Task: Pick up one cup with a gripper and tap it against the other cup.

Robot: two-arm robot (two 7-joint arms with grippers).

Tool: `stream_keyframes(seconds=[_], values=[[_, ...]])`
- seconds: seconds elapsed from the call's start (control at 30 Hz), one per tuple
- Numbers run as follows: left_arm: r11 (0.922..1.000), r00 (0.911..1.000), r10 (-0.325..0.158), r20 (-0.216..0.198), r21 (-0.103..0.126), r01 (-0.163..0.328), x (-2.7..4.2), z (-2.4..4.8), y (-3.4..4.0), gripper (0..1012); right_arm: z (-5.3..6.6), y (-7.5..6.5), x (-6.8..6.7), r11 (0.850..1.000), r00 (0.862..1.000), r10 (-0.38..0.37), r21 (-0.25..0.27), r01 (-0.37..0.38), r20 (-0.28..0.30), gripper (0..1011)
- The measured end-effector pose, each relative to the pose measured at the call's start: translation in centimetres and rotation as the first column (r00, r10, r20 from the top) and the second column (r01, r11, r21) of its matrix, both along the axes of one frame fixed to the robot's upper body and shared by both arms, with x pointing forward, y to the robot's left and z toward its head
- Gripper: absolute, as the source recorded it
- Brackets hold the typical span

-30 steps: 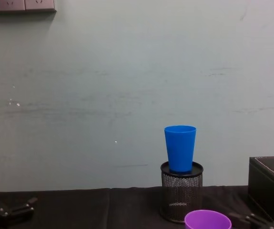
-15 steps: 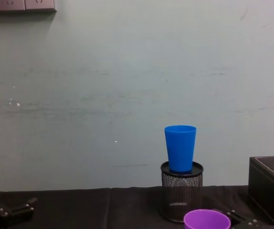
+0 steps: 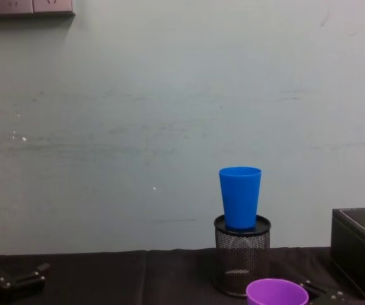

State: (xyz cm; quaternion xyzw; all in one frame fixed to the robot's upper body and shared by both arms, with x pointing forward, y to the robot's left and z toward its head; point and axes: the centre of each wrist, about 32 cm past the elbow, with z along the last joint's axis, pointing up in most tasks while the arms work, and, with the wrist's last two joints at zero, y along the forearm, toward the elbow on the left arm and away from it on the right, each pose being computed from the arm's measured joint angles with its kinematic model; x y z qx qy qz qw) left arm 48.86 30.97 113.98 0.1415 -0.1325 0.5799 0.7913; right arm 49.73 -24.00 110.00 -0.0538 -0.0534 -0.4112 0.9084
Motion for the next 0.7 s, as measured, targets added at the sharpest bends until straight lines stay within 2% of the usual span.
stream_keyframes(seconds=[0.03,0.17,0.33,0.43,0.6,0.7], values=[[1.0000,1.0000,0.000,0.000,0.000,0.000,0.00,0.00,0.00,1000,0.0,0.0,0.0,1.000,1.000,0.000,0.000,0.000,0.000,841],[1.0000,1.0000,0.000,0.000,0.000,0.000,0.00,0.00,0.00,1000,0.0,0.0,0.0,1.000,1.000,0.000,0.000,0.000,-0.001,786],[1.0000,1.0000,0.000,0.000,0.000,0.000,0.00,0.00,0.00,1000,0.0,0.0,0.0,1.000,1.000,-0.002,0.000,0.002,-0.001,761],[1.0000,1.0000,0.000,0.000,0.000,0.000,0.00,0.00,0.00,1000,0.6,-0.1,-0.2,1.000,1.000,0.001,-0.003,-0.001,0.007,750],[1.0000,1.0000,0.000,0.000,0.000,0.000,0.00,0.00,0.00,1000,2.6,-0.1,-0.4,1.000,1.000,0.007,-0.007,-0.007,0.020,734],[1.0000,1.0000,0.000,0.000,0.000,0.000,0.00,0.00,0.00,1000,4.5,-0.2,-0.3,1.000,1.000,0.017,-0.001,-0.017,0.018,734]])
